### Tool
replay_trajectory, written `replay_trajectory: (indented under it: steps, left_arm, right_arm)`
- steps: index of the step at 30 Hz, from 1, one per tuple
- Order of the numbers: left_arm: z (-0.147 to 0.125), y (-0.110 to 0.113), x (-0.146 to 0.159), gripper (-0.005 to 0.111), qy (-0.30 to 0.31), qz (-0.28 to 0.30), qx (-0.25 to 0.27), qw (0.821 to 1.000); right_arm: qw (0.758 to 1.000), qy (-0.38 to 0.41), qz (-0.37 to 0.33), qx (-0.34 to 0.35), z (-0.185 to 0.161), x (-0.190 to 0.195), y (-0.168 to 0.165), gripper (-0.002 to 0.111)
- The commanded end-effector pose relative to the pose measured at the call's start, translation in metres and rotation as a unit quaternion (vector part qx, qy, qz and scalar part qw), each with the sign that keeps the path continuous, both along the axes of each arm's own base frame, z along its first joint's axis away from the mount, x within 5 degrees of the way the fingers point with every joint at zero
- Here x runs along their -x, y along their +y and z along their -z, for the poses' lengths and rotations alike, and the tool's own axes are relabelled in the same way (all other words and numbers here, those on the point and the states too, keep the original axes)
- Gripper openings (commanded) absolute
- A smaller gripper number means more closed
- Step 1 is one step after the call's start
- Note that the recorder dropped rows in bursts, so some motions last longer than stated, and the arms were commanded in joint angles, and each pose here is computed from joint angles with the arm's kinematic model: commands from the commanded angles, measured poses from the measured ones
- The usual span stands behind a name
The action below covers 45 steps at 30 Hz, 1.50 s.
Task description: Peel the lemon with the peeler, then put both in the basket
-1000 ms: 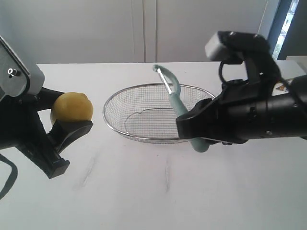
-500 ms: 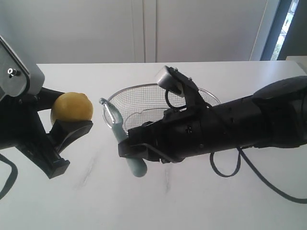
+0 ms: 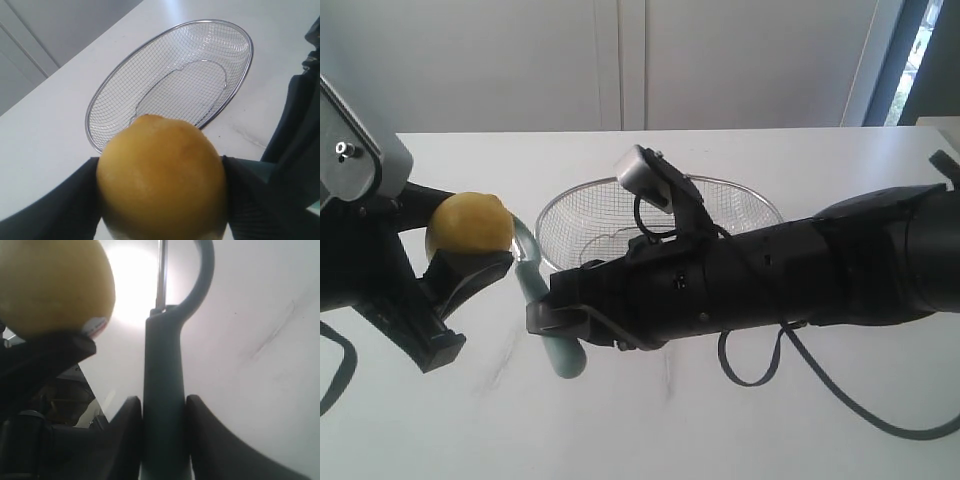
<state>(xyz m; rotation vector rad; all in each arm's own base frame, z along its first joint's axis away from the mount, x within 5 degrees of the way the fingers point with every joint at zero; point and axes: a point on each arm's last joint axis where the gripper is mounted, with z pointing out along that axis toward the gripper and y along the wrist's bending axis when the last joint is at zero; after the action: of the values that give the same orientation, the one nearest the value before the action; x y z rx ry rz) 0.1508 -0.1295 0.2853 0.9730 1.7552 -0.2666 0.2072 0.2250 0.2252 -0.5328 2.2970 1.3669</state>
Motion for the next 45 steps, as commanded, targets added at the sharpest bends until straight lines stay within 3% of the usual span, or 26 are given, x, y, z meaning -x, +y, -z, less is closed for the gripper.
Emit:
replay_trajectory:
  steps: [1,31,45]
  left_arm:
    - [-0.004,-0.001,0.001,0.000,-0.006,0.000,0.011,1.000]
    - [-0.004,0.000,0.001,0.000,-0.006,0.000,0.011,1.000]
    - [-0.004,0.000,0.001,0.000,-0.006,0.000,0.011,1.000]
  right_arm:
    - [1.000,-0.009,-0.007,-0.011,-0.003,0.002,0.001,0.000]
    - [0.994,-0.101,-0.003,-0.044,-0.053,0.019,-0.014,0.000]
    - [0.976,-0.213,-0.033,-0.034,-0.109,0.067,-0.052,0.000]
